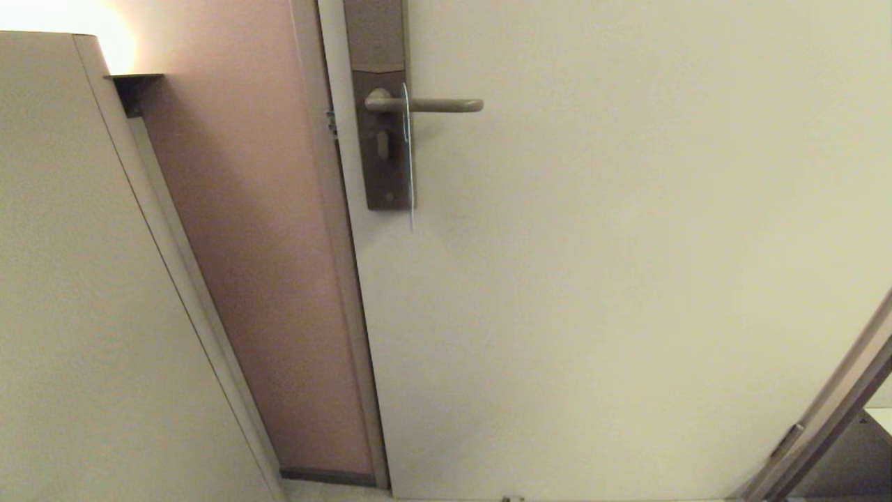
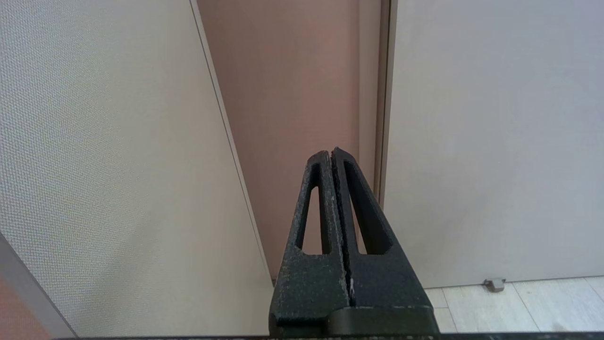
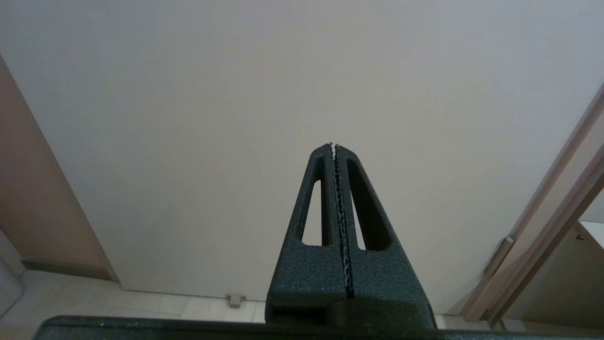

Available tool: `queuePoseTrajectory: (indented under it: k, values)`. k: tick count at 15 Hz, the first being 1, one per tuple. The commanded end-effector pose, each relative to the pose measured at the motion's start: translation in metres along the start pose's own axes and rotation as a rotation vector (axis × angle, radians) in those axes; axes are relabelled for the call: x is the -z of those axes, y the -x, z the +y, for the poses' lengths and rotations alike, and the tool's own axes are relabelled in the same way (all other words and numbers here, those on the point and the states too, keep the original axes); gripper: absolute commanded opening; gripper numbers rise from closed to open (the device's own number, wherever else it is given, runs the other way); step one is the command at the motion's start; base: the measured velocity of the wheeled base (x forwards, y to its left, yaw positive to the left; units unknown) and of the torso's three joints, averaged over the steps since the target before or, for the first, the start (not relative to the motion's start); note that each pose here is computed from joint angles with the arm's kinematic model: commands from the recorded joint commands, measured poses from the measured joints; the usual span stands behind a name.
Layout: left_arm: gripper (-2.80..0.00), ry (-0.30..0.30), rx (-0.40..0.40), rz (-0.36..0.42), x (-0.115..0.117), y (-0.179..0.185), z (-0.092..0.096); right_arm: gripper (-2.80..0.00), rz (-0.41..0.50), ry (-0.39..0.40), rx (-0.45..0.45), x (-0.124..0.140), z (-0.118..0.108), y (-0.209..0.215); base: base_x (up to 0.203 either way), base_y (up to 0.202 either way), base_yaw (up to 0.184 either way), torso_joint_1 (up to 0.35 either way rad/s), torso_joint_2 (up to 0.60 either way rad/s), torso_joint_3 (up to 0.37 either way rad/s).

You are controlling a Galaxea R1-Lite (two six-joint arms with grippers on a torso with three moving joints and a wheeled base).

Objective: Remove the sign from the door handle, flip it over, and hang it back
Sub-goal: Take down the sign

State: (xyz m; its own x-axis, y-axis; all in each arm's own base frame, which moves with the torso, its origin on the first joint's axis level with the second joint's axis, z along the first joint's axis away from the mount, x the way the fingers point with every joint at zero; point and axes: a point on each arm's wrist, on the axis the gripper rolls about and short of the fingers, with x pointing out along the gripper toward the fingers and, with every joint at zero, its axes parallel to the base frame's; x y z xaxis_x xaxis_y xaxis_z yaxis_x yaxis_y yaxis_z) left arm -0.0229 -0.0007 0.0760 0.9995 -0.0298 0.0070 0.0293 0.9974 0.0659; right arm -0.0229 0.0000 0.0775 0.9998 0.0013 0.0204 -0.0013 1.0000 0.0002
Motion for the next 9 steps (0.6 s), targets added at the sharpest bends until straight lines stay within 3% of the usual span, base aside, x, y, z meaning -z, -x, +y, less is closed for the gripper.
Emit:
queuePoseTrajectory:
  k: [1,9]
  values:
    - [-2.80,0.000,-0.001,0.001,-0.0001,-0.0001,0.0000,-2.80,0.000,-0.001,0.000,-0.0001,0.0000,-0.0001,0.000,0.000,0.000,0.000,0.00,0.000]
    - [-2.80,-0.002,0.000,0.001,-0.0001,-0.0001,0.0000,-2.80,0.000,-0.001,0.000,-0.0001,0.0000,-0.0001,0.000,0.000,0.000,0.000,0.00,0.000]
